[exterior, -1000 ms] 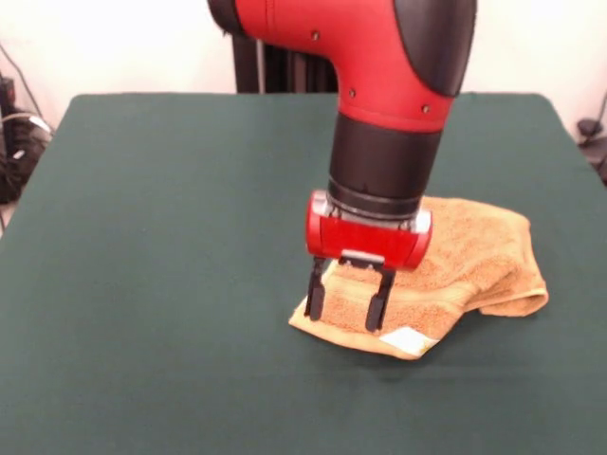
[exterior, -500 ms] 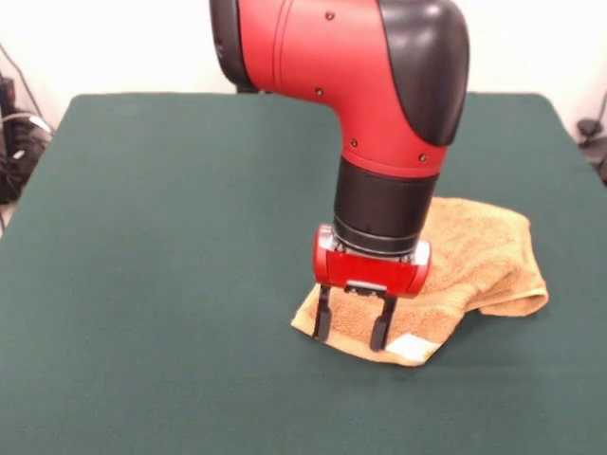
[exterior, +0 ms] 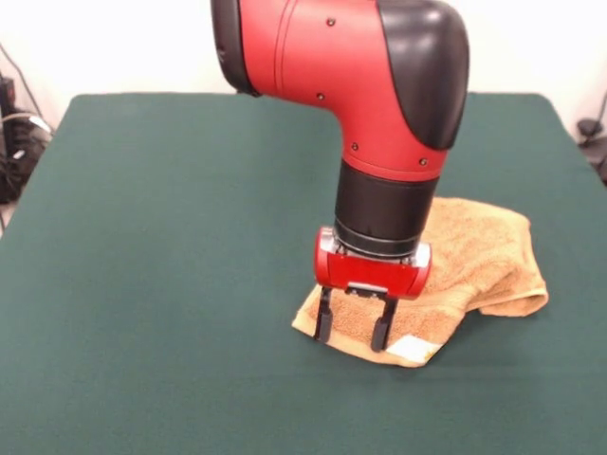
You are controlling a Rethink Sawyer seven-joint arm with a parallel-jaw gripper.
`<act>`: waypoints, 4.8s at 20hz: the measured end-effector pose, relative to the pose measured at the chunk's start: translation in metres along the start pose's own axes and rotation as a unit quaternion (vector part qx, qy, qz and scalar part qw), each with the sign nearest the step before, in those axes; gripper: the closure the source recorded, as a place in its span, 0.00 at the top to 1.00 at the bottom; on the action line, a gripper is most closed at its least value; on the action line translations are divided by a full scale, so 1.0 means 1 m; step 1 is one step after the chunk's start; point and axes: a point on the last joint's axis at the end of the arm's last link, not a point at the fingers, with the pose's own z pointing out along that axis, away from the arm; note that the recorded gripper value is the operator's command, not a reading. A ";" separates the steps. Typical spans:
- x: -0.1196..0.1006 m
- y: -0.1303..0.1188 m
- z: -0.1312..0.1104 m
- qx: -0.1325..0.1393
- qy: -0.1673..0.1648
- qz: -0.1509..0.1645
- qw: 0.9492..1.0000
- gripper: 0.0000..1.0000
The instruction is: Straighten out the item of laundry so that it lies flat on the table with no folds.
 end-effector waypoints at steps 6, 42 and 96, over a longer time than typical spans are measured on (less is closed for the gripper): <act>-0.008 -0.012 -0.027 0.001 -0.005 0.007 1.000 1.00; 0.005 -0.020 -0.037 -0.027 0.011 0.005 1.000 1.00; 0.012 -0.016 -0.001 -0.051 -0.003 0.019 0.999 0.00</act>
